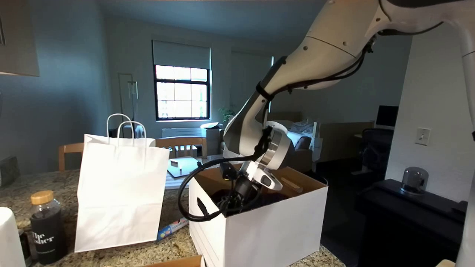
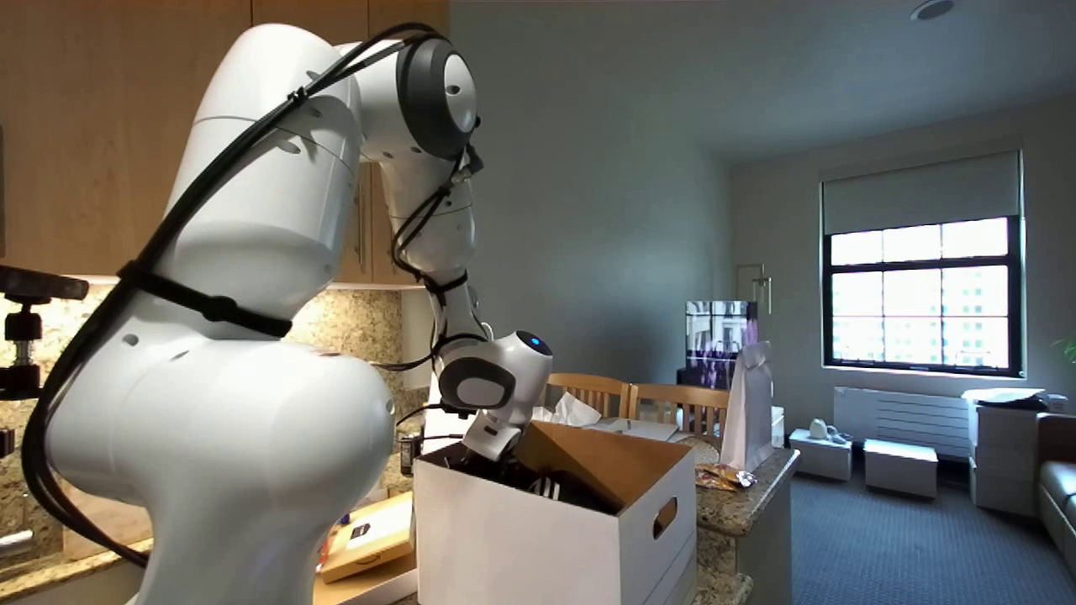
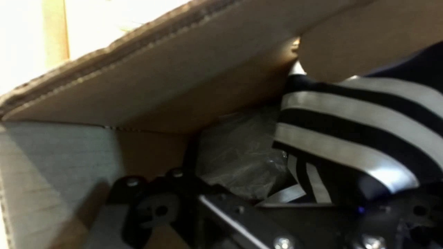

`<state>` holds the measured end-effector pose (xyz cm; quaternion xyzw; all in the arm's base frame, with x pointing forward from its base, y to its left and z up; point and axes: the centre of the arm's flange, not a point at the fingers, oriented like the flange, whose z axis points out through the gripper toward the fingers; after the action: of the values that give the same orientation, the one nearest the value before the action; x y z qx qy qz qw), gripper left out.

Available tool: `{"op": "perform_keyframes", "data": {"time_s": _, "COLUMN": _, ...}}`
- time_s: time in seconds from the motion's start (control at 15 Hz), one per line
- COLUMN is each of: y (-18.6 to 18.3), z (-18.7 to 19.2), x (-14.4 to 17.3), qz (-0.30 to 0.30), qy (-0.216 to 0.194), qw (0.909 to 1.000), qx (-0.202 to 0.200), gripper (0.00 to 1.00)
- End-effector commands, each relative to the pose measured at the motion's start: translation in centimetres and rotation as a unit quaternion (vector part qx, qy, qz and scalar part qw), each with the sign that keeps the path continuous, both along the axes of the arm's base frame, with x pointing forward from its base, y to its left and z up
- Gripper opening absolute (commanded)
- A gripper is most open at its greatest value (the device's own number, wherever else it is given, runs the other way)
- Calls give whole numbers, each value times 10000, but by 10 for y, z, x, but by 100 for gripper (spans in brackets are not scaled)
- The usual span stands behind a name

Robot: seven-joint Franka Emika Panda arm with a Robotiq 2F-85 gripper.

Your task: Remove three bottles from the box

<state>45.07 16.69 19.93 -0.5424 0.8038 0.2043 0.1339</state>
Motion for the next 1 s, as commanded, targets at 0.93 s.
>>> {"op": "perform_keyframes", "data": {"time_s": 0.93, "y": -2, "z": 77, "x": 41, "qz": 1573, "qy": -99, "qw": 9793, "qx": -1272, "gripper": 100}}
